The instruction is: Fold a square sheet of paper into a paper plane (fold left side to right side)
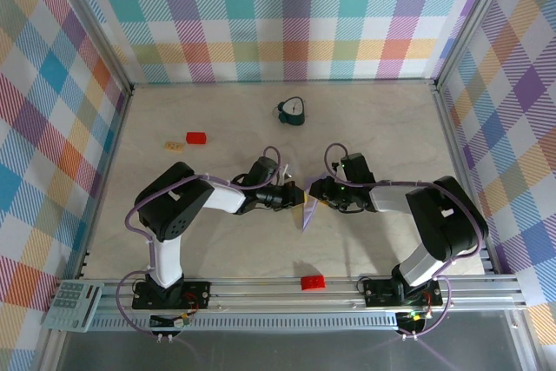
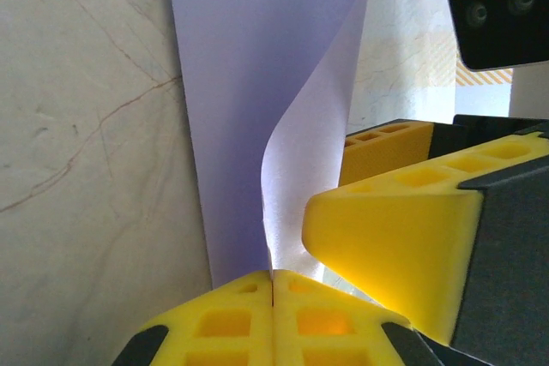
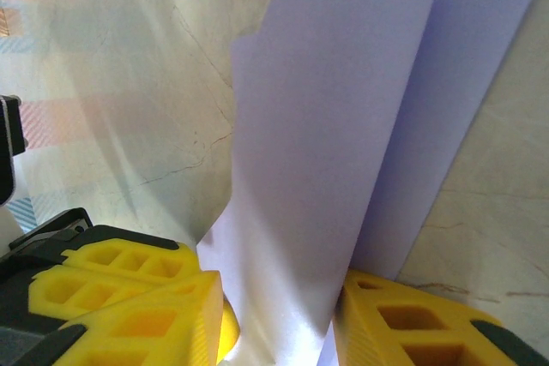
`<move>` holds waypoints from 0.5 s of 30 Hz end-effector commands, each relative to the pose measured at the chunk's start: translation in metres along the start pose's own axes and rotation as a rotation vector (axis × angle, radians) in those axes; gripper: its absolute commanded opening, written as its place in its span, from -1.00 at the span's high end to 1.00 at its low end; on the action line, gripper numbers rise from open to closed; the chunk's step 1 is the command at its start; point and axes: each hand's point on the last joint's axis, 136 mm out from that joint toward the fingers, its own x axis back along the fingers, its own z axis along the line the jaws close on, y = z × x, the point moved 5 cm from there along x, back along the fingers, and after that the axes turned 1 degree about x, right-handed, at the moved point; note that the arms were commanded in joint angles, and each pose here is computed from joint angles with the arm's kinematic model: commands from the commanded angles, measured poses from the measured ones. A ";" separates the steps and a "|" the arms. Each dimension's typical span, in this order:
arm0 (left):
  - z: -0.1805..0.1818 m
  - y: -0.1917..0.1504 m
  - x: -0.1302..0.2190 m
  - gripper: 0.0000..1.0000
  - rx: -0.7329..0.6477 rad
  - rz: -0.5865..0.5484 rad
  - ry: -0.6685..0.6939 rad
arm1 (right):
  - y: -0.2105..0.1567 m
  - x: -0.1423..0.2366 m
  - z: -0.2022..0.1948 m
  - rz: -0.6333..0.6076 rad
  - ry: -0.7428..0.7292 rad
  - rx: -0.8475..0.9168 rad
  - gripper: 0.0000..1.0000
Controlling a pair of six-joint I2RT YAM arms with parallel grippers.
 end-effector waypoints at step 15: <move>0.009 -0.007 -0.011 0.91 -0.011 0.040 0.050 | -0.009 -0.003 -0.010 0.033 -0.069 -0.002 0.24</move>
